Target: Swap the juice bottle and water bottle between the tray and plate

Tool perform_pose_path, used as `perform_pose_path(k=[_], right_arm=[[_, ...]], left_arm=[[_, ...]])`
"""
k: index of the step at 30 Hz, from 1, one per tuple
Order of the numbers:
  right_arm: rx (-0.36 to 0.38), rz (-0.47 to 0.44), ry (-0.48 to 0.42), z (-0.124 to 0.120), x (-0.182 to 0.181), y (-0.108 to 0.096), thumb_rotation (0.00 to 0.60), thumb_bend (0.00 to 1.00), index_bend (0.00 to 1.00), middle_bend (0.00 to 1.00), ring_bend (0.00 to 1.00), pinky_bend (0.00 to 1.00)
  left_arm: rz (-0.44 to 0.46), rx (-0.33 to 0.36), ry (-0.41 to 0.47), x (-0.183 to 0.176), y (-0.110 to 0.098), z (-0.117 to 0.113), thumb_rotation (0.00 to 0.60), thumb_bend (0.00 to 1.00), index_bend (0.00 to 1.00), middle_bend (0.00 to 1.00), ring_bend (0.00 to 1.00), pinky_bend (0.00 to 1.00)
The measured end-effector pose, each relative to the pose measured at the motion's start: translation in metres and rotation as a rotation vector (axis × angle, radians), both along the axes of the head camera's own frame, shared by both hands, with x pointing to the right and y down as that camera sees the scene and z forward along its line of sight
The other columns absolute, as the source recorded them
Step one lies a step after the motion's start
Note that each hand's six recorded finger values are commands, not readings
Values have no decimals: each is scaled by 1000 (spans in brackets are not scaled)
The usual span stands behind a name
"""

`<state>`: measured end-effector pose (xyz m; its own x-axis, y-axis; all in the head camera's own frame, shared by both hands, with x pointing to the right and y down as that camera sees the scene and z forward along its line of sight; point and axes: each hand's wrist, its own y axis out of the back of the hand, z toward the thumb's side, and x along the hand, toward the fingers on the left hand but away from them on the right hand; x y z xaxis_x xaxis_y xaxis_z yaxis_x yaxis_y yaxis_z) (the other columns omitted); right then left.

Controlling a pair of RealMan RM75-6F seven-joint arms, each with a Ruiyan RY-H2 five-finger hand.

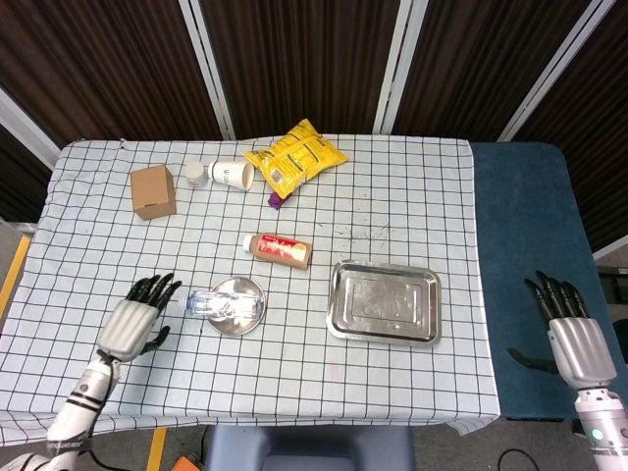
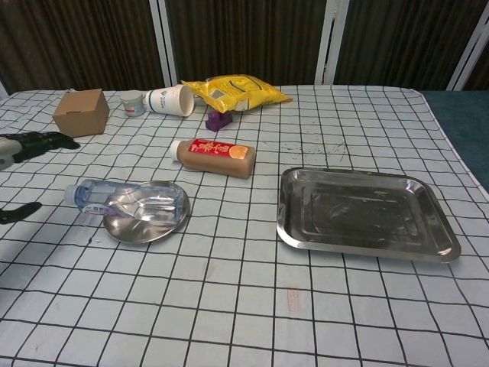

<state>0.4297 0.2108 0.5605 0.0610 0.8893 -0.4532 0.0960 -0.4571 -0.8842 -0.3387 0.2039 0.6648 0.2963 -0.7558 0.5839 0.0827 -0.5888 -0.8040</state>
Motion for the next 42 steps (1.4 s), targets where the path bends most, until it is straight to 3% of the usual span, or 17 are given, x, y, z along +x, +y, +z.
perform_pose_path(k=[6,13,16,19,22,29,35,42], right_arm=[[-11,5,-17,-7,8,0,600,239,0,0,0,104],[-35,-9,-27,-4,6,1,600,239,0,0,0,104],[-57,-14,-26,0,5,2,600,239,0,0,0,104],[-76,-19,-29,3,4,2,600,239,0,0,0,104],[-83,-21,-35,4,2,1,600,239,0,0,0,104],[-93,-21,-38,6,1,1,600,239,0,0,0,104],[-95,-15,-50,4,1,1,600,240,0,0,0,104],[-107,-7,-66,5,3,-1,600,239,0,0,0,104]], left_arm=[[64,-70,-11,48,-4,35,600,425,0,0,0,110],[81,-60,-48,66,-10,57,600,427,11,50,28,141],[81,-42,-47,69,-13,58,600,430,173,222,150,217],[83,-21,-54,70,-16,61,600,425,425,483,360,372],[81,-2,-56,71,-20,64,600,424,531,601,456,442],[68,64,3,77,-29,54,600,438,673,751,624,560],[74,152,132,96,-35,27,600,446,684,769,641,582],[152,120,219,141,-13,9,600,443,657,748,640,580]])
